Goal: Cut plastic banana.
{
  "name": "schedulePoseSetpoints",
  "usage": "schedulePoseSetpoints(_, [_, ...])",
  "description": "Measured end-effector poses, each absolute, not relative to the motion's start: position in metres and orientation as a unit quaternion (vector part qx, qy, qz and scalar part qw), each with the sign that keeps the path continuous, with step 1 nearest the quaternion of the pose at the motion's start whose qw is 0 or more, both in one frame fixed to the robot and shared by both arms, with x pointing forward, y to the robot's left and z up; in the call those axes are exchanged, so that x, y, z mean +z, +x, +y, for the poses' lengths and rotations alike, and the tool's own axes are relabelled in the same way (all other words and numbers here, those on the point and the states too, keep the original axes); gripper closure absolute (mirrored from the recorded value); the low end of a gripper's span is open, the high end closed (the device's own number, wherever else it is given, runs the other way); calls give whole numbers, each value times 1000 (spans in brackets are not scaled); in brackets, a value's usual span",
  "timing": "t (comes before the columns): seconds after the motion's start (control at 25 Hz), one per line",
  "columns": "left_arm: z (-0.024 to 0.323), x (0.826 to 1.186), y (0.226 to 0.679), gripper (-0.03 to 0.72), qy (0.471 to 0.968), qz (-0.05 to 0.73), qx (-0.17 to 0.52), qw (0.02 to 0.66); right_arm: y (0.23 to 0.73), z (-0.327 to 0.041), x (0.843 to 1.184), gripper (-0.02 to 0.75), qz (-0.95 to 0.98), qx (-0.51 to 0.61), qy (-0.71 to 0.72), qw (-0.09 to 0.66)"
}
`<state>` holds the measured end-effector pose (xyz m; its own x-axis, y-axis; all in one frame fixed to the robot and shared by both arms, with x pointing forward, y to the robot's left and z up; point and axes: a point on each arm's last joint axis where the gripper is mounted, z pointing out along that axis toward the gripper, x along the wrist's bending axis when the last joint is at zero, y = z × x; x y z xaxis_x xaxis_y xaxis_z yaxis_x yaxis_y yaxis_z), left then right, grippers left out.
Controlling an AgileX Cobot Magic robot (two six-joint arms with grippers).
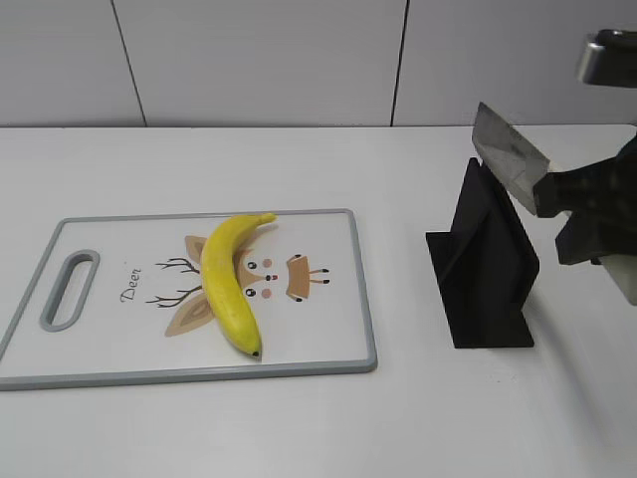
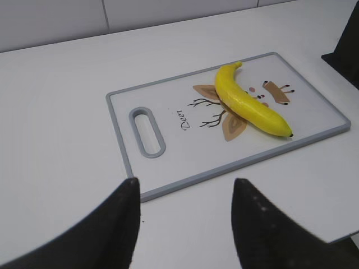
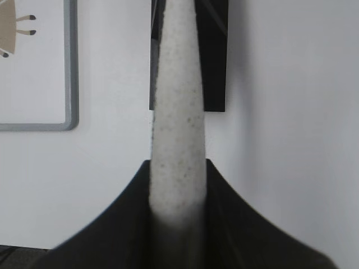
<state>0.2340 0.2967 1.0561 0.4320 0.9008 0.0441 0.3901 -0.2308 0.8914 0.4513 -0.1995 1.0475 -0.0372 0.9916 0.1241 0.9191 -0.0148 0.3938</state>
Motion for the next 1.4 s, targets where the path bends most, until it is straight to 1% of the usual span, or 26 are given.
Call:
schedulePoseSetpoints(0.72, [297,1056,234,188,726,444,295,434,473,-189,1005,554,711,118,689,75])
schedulePoseSetpoints(1.08, [297,1056,234,188,726,444,296,434,473,-187,1002,553,712,117,689,62])
schedulePoseSetpoints(1.12, [297,1056,234,188,726,444,296,434,473,-186,1002,541,713,119,688,58])
schedulePoseSetpoints(1.16, [297,1056,234,188,727,443,296,433,473,-185,1002,505,713,121,689,52])
schedulePoseSetpoints(1.32, [297,1056,234,188,727,443,296,433,472,-183,1002,293,710,126,692,40])
schedulePoseSetpoints(1.4, [297,1056,234,188,727,443,296,433,472,-182,1002,223,710,127,692,39])
